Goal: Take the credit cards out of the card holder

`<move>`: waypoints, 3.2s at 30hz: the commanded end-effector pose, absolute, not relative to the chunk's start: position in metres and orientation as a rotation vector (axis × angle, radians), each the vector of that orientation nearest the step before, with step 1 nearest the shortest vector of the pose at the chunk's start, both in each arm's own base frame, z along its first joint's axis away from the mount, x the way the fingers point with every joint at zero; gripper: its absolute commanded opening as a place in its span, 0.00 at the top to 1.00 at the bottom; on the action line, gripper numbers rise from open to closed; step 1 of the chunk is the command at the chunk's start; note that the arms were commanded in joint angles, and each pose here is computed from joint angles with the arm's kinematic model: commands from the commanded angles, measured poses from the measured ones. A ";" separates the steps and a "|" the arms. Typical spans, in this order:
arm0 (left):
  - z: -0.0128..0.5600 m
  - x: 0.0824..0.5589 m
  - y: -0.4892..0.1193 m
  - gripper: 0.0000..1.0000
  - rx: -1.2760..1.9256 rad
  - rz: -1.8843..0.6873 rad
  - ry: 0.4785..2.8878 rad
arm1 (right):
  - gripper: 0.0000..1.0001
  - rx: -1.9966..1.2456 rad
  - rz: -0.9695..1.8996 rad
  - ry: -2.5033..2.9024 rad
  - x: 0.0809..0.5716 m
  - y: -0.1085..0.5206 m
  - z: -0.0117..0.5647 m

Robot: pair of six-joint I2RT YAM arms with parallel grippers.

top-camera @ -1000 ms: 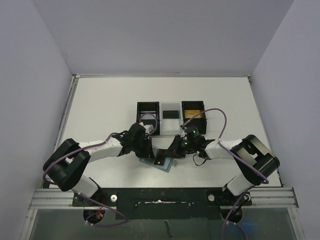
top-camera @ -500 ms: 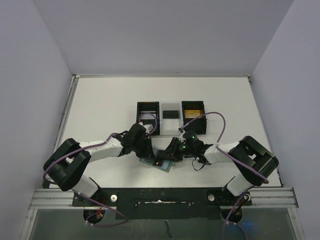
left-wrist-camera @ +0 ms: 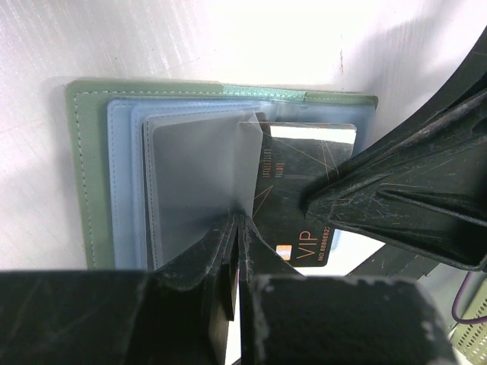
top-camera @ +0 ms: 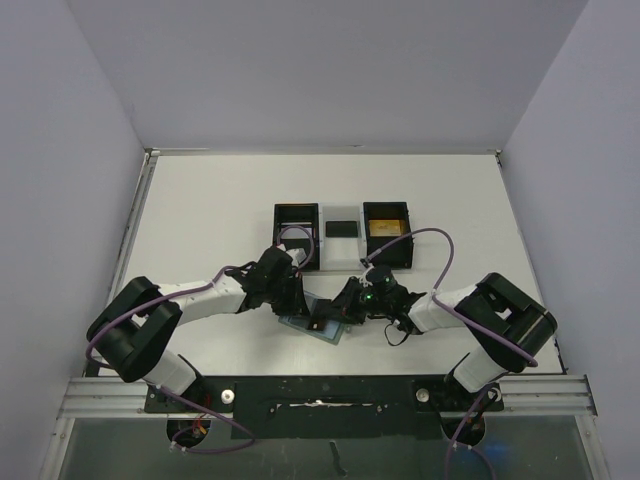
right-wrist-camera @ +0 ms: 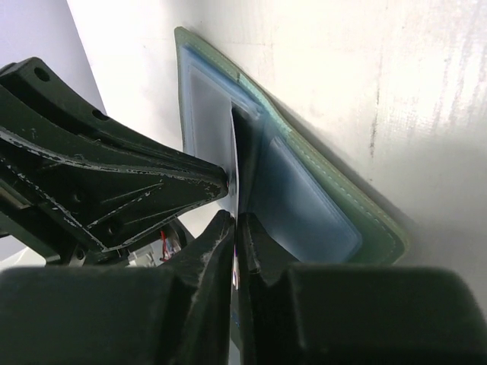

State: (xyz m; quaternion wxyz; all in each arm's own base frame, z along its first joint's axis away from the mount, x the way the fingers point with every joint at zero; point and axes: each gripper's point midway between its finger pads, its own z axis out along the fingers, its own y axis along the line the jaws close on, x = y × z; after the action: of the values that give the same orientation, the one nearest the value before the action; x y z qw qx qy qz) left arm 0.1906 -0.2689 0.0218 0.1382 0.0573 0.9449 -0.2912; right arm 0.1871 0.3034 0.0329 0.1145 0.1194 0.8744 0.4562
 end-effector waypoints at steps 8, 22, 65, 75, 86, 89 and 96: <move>0.042 0.204 -0.260 0.95 0.142 -0.775 2.633 | 1.00 0.293 1.167 2.455 0.214 0.270 0.068; 0.109 0.231 -0.248 0.67 0.125 -0.759 2.405 | 1.00 -0.074 0.957 2.096 0.240 0.234 0.156; 0.134 0.298 -0.081 0.26 -0.155 -0.405 2.273 | 1.00 -1.387 -0.048 1.621 0.397 0.236 0.178; 0.137 0.298 -0.081 0.26 -0.148 -0.406 2.264 | 1.00 -1.491 -0.214 1.676 0.441 0.250 0.125; 0.134 0.297 -0.078 0.26 -0.155 -0.388 2.271 | 0.94 -1.624 -0.344 1.620 0.458 0.253 0.079; 0.133 0.298 -0.079 0.26 -0.154 -0.388 2.278 | 0.83 -1.634 -0.321 1.635 0.456 0.253 0.072; 0.127 0.298 -0.080 0.25 -0.151 -0.389 2.299 | 0.69 -1.591 -0.266 1.684 0.455 0.247 0.072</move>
State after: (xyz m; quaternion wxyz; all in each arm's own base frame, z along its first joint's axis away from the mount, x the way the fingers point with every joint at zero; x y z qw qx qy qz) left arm 0.2847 -0.0800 0.1147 0.3636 -0.0686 0.9164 -0.1526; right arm 0.4450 0.2461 0.0594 0.3687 -0.6453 0.6596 -0.1123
